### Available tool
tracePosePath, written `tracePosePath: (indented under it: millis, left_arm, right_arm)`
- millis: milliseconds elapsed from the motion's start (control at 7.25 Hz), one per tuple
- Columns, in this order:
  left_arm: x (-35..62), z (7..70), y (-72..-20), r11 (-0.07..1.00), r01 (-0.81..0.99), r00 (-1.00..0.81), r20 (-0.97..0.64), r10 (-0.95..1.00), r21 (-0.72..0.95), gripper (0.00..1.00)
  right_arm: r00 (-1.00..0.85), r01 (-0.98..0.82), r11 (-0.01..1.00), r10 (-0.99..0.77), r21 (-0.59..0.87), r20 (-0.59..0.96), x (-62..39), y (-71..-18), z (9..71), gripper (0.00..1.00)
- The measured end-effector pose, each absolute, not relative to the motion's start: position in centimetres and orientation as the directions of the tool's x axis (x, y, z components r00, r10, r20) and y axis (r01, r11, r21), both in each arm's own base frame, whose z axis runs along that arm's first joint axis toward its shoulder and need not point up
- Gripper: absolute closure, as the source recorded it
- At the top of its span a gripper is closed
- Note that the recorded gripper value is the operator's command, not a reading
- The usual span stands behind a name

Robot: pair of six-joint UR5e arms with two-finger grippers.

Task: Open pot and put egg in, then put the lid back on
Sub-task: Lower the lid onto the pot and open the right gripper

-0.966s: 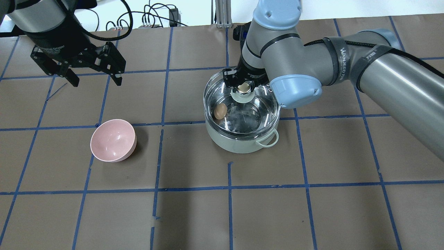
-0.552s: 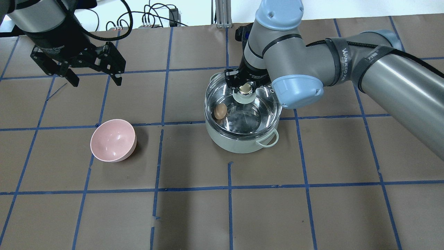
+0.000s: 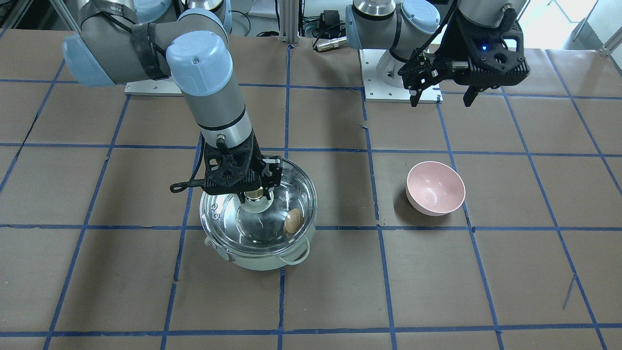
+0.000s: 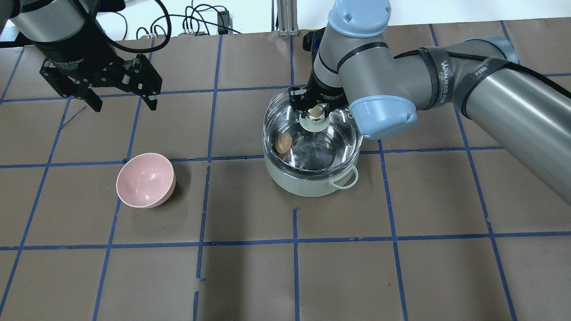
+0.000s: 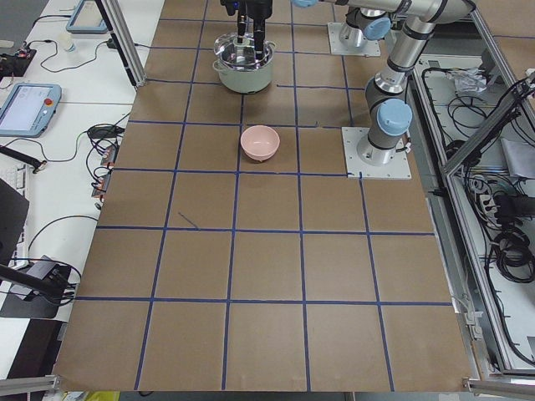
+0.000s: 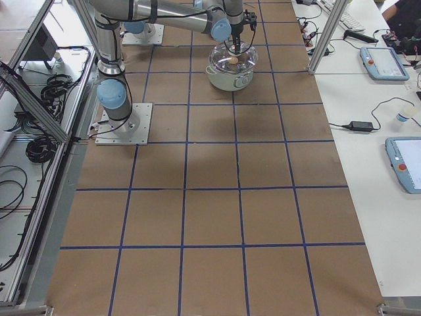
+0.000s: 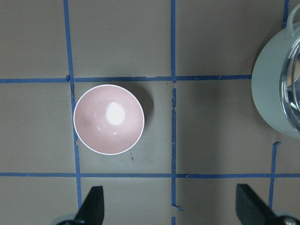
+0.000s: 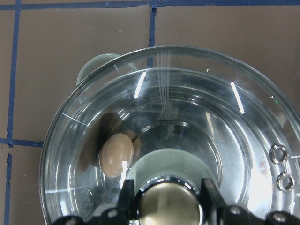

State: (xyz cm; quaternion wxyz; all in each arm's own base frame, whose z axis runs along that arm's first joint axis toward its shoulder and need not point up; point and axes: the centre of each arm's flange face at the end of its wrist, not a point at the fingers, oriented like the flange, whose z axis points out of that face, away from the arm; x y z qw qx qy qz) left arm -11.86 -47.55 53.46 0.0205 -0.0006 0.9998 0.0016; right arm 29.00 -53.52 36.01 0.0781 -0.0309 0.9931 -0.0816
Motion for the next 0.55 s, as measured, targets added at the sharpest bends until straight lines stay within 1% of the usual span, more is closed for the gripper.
tracePosePath:
  millis: [552]
  left_arm:
    - [-11.91,53.46,-47.53,1.0,0.0,-0.999,-0.04,0.0,0.003,0.0]
  right_arm:
    - [-0.985,-0.008,0.989,-0.034,-0.151,-0.167,29.31,-53.23,35.85,0.77]
